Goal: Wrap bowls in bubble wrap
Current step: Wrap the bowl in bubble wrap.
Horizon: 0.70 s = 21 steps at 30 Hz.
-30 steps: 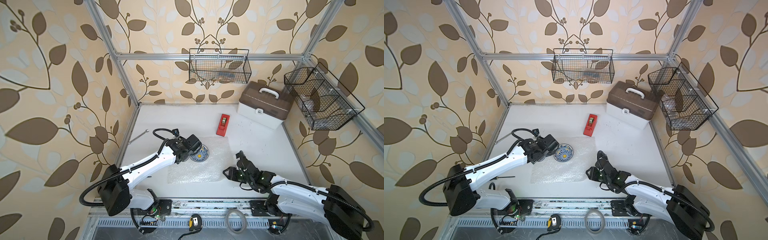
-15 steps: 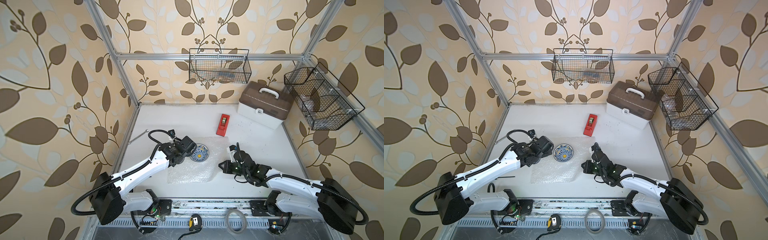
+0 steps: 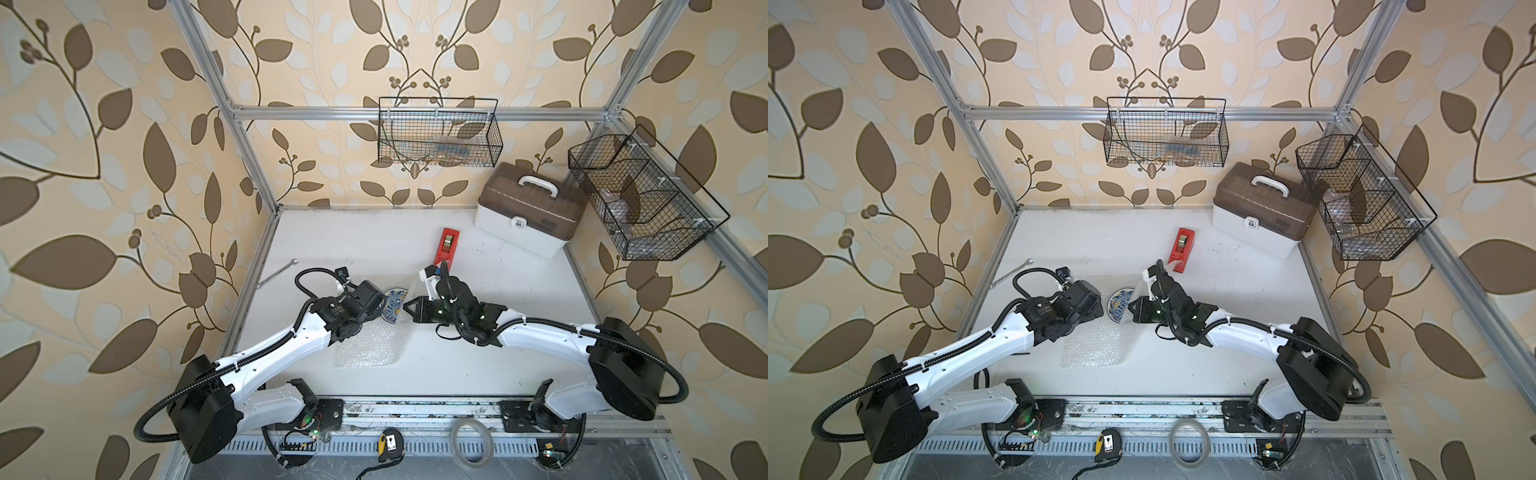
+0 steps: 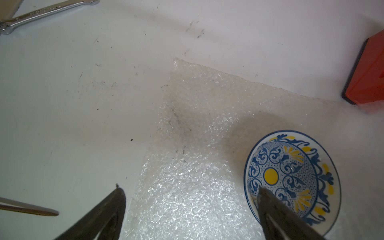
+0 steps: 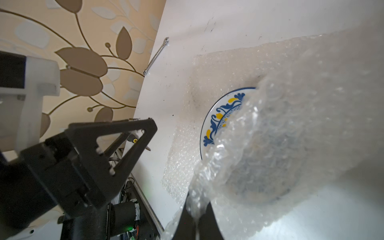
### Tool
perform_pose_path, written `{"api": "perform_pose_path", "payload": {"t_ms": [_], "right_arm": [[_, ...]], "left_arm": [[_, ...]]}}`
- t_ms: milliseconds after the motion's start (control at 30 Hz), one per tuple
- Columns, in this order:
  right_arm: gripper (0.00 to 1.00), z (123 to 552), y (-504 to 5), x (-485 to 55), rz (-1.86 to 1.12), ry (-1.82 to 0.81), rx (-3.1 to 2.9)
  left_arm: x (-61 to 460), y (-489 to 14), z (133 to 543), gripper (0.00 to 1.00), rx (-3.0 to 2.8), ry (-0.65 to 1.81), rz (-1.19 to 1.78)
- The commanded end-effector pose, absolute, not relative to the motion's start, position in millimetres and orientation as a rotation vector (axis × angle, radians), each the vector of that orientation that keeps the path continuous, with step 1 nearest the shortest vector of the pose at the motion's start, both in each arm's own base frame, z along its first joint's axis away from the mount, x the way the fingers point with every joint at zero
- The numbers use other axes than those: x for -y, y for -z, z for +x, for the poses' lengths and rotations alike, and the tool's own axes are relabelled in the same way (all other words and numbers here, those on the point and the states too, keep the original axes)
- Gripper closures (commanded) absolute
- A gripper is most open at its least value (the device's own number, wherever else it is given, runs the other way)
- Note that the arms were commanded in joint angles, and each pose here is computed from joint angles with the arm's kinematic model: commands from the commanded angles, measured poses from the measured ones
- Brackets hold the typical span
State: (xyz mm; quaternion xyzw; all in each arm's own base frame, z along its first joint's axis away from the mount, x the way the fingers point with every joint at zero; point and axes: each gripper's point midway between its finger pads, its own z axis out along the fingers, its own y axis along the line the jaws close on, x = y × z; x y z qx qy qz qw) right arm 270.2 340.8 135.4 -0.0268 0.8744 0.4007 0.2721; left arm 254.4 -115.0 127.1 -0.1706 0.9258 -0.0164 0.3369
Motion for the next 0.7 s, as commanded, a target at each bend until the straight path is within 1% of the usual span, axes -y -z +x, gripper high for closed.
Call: {"api": "perform_pose_path", "payload": {"t_ms": [0, 267, 400, 600, 667], "right_arm": [[1.00, 285, -135, -354, -0.078, -1.048, -2.341], [1.00, 310, -98, -371, -0.065, -0.850, -2.432], [1.00, 317, -78, -371, -0.050, -0.765, -2.470], [1.00, 324, -56, -367, -0.031, -0.661, -2.519], [0.98, 324, -51, -367, -0.034, -0.639, -2.534]], "left_arm": [[114, -134, 258, 0.01, -2.372, 0.090, -0.459], [119, -126, 258, 0.01, -2.383, 0.124, -0.438], [101, -126, 256, 0.01, -2.380, 0.018, -0.461], [77, -124, 258, 0.01, -2.372, -0.018, -0.528], [66, -121, 261, 0.01, -2.377, -0.056, -0.560]]}}
